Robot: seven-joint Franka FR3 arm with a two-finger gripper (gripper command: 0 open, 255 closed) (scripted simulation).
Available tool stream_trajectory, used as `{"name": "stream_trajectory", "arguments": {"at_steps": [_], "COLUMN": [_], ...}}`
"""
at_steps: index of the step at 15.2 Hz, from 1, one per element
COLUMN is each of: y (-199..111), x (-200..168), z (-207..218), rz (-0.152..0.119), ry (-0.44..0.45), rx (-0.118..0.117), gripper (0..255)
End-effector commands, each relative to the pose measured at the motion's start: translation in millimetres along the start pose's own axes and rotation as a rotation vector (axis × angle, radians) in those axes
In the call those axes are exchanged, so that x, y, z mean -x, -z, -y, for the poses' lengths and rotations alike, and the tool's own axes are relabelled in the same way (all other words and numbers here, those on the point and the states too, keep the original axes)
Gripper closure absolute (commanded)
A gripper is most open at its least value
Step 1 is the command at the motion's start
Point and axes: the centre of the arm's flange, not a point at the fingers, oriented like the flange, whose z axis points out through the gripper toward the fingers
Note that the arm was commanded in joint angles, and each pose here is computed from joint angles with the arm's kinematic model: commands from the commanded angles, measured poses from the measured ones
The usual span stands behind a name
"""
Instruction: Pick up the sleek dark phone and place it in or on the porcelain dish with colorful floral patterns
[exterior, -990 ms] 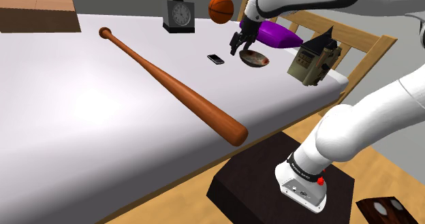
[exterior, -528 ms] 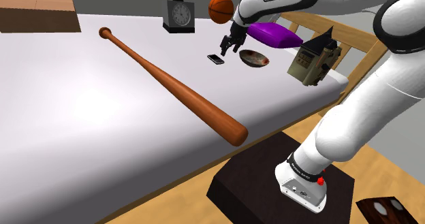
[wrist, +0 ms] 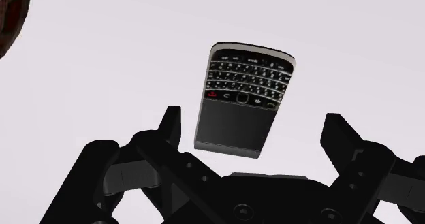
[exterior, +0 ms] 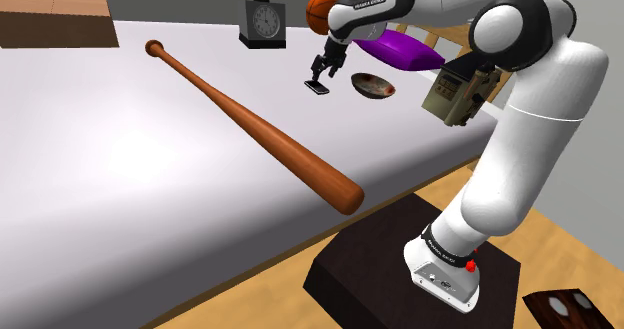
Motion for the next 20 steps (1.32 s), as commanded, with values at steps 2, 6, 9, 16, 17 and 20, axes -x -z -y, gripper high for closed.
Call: {"name": "stream_trajectory", "arguments": {"at_steps": [2, 6, 9, 16, 17, 20], "y": [-17.2, -38.3, -51.9, -51.8, -51.8, -51.9], "x": [-12.6, -12.7, -12.7, -12.7, -12.7, -12.8], "z": [-4.8, -4.7, -4.7, -4.7, -4.7, -4.8], "rz": [-0.005, -0.005, -0.005, -0.005, -0.005, -0.005], "ry": [0.002, 0.002, 0.002, 0.002, 0.002, 0.002], "rx": [-0.005, -0.005, -0.005, -0.005, -0.005, -0.005], "gripper": [0, 0, 0, 0, 255, 255]}}
